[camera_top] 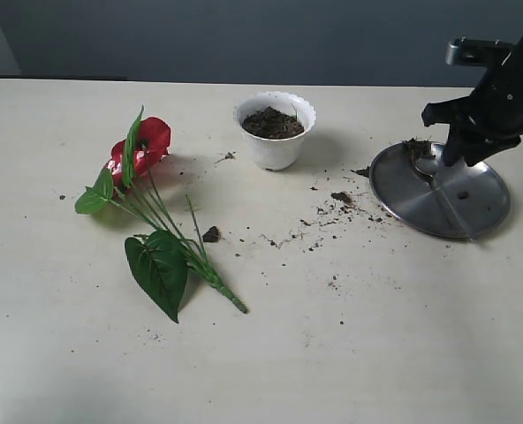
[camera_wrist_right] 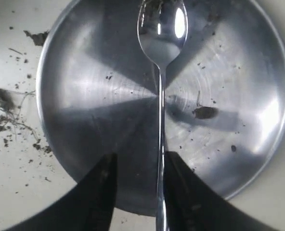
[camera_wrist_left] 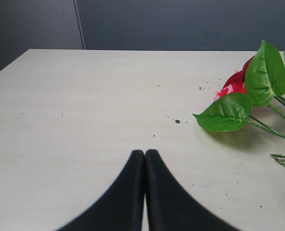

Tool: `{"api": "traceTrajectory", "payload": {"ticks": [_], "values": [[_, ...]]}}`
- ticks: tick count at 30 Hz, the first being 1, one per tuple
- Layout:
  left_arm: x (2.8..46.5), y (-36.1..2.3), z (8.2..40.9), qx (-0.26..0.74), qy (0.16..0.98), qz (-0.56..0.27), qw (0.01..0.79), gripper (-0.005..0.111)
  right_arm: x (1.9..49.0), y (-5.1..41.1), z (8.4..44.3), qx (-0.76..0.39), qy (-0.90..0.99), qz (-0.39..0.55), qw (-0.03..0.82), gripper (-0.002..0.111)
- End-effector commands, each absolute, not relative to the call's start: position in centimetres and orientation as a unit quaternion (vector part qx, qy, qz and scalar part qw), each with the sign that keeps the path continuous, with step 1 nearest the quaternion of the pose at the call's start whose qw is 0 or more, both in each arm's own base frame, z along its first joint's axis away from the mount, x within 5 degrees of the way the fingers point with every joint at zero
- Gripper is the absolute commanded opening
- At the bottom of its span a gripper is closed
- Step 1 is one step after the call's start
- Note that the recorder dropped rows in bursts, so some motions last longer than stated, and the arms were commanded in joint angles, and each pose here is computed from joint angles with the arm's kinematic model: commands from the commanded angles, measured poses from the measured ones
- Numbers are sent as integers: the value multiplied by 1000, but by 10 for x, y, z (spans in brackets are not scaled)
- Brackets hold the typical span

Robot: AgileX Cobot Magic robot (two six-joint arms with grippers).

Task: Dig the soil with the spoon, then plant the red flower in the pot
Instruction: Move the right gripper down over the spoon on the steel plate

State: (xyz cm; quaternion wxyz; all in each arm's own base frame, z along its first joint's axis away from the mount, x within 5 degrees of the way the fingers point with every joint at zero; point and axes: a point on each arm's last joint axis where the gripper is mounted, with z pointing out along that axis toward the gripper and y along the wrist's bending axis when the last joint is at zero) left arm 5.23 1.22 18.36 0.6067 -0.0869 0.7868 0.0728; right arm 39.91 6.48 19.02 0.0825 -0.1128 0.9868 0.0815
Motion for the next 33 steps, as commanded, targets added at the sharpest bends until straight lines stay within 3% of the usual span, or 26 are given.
{"api": "traceTrajectory", "payload": {"ticks": [1, 9, 20, 33], "values": [[52, 12, 183, -86, 784, 72, 611, 0, 412, 65, 189, -106, 988, 77, 88, 33], [52, 12, 183, -86, 784, 72, 611, 0, 438, 74, 182, -117, 990, 49, 59, 33], [52, 12, 183, -86, 784, 72, 611, 0, 447, 86, 136, -145, 989, 7, 16, 33], [52, 12, 183, -86, 784, 72, 611, 0, 454, 86, 117, -141, 989, 2, 34, 33]]}}
